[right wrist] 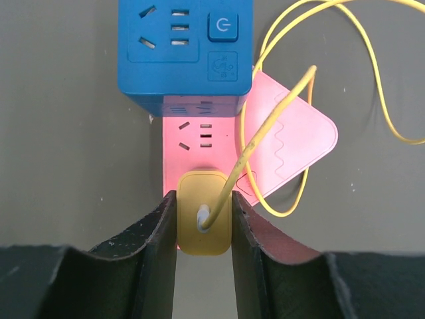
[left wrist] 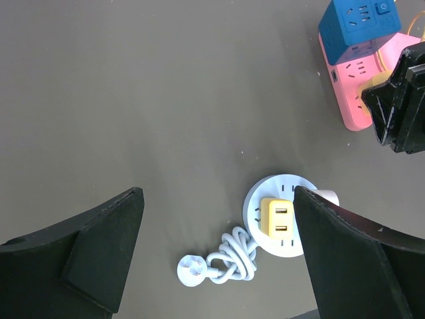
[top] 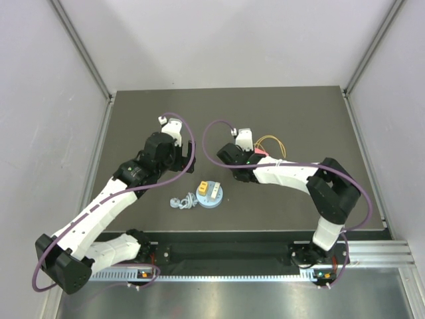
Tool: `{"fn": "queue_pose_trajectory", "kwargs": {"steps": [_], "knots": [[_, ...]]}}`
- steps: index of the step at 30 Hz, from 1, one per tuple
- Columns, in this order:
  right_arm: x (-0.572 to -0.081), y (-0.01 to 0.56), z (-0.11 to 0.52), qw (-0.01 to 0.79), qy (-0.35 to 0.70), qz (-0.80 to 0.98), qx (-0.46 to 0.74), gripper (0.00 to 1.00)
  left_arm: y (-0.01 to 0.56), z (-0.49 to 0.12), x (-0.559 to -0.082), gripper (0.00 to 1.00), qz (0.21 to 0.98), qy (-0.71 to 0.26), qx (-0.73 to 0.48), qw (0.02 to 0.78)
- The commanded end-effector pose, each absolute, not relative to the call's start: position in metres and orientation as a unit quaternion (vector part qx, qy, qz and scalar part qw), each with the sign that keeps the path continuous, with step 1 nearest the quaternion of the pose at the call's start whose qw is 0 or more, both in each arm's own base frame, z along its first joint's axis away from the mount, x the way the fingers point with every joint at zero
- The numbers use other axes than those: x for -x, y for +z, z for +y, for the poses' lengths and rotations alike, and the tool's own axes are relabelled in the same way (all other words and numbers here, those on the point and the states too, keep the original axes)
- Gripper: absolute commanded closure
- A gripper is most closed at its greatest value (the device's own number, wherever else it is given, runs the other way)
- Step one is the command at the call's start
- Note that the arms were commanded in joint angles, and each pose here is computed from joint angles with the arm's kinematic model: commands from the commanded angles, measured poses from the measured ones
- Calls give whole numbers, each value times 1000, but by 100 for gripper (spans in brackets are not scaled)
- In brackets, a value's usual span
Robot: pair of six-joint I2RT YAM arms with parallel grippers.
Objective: Insert the plug
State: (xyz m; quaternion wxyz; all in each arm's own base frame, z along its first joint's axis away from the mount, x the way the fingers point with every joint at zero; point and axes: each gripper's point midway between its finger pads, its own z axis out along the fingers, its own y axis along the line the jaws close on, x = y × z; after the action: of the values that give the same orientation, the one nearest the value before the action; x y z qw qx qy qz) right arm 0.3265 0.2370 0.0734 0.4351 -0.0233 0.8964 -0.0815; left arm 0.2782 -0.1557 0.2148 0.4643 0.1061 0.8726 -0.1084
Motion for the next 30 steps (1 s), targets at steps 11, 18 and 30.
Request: {"fn": "queue_pose_trajectory", "kwargs": {"steps": [11, 18, 30], "knots": [[-326, 188, 249, 443, -32, 895, 51, 15, 247, -186, -280, 2, 851, -187, -116, 476], [-293, 233, 211, 445, 70, 893, 12, 0, 300, -202, -266, 1, 808, -264, -131, 511], [-214, 320, 170, 552, 306, 776, -11, 0, 380, -229, -216, 2, 704, -437, -154, 538]]}}
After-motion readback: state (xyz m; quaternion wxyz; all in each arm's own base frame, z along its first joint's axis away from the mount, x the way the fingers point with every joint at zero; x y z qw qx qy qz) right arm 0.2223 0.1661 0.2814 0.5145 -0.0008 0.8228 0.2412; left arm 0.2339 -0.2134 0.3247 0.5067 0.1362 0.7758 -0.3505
